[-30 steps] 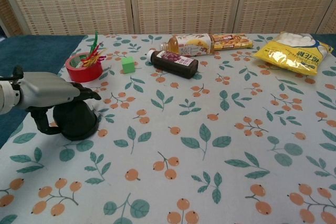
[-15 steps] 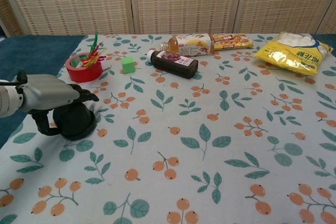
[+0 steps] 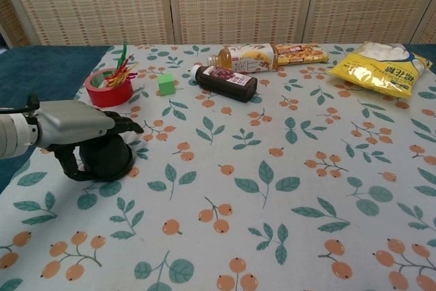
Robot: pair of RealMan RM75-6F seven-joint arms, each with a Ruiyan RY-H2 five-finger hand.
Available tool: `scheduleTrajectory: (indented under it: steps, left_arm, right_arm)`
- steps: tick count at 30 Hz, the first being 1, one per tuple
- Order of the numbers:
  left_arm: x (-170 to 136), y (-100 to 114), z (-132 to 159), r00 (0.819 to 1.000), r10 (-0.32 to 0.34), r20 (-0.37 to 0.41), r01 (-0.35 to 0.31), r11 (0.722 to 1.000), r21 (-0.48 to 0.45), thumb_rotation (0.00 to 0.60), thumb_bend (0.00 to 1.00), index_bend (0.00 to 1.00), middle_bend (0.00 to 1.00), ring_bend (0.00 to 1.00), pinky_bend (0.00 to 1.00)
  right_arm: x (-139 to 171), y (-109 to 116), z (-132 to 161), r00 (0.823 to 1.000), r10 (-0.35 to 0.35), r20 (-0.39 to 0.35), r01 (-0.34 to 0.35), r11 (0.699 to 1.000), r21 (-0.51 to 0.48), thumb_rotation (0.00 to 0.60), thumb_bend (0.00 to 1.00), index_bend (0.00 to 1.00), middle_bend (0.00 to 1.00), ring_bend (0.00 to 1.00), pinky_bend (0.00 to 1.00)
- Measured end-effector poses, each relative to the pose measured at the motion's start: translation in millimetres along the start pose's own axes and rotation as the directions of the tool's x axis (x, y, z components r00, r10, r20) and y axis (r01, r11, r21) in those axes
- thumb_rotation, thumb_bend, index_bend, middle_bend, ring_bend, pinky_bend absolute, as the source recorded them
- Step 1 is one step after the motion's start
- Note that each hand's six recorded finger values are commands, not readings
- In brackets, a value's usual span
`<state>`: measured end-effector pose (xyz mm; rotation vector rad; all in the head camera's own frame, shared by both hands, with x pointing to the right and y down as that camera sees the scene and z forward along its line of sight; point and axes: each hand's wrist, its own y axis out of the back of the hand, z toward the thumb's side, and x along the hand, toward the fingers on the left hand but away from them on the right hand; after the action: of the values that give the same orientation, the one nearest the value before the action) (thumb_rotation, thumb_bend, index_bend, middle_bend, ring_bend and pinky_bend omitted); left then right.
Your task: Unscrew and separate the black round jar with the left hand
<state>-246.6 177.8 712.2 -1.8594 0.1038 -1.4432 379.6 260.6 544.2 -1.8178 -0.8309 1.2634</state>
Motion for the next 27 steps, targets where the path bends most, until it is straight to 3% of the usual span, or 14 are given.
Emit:
scheduleTrajectory:
  steps: [8,19,22,27]
  left_arm:
    - [-1,6,-2,0.999,0.039,0.028,-0.036,0.995,-0.095,0.600,0.26,0.00,0.00,0.00,0.10]
    - [-16,19,4,0.995,0.065,0.081,-0.053,0.988,-0.148,0.600,0.26,0.00,0.00,0.00,0.09]
    - [-29,26,4,0.992,0.072,0.108,-0.056,0.988,-0.145,0.600,0.26,0.00,0.00,0.00,0.09]
    - [-30,25,-3,0.993,0.087,0.080,-0.078,0.991,-0.109,0.600,0.29,0.00,0.00,0.00,0.08]
  right_arm:
    - [0,0,0,1.000,-0.001,-0.001,0.001,1.000,0.000,0.600,0.12,0.00,0.00,0.00,0.00]
    - [-2,-2,0,1.000,0.005,0.000,-0.005,1.000,0.006,0.600,0.12,0.00,0.00,0.00,0.00]
    - [-3,-5,1,1.000,0.015,-0.004,-0.015,1.000,0.008,0.600,0.12,0.00,0.00,0.00,0.00]
    - [-2,-5,3,1.000,0.019,-0.009,-0.019,1.000,0.008,0.600,0.12,0.00,0.00,0.00,0.00]
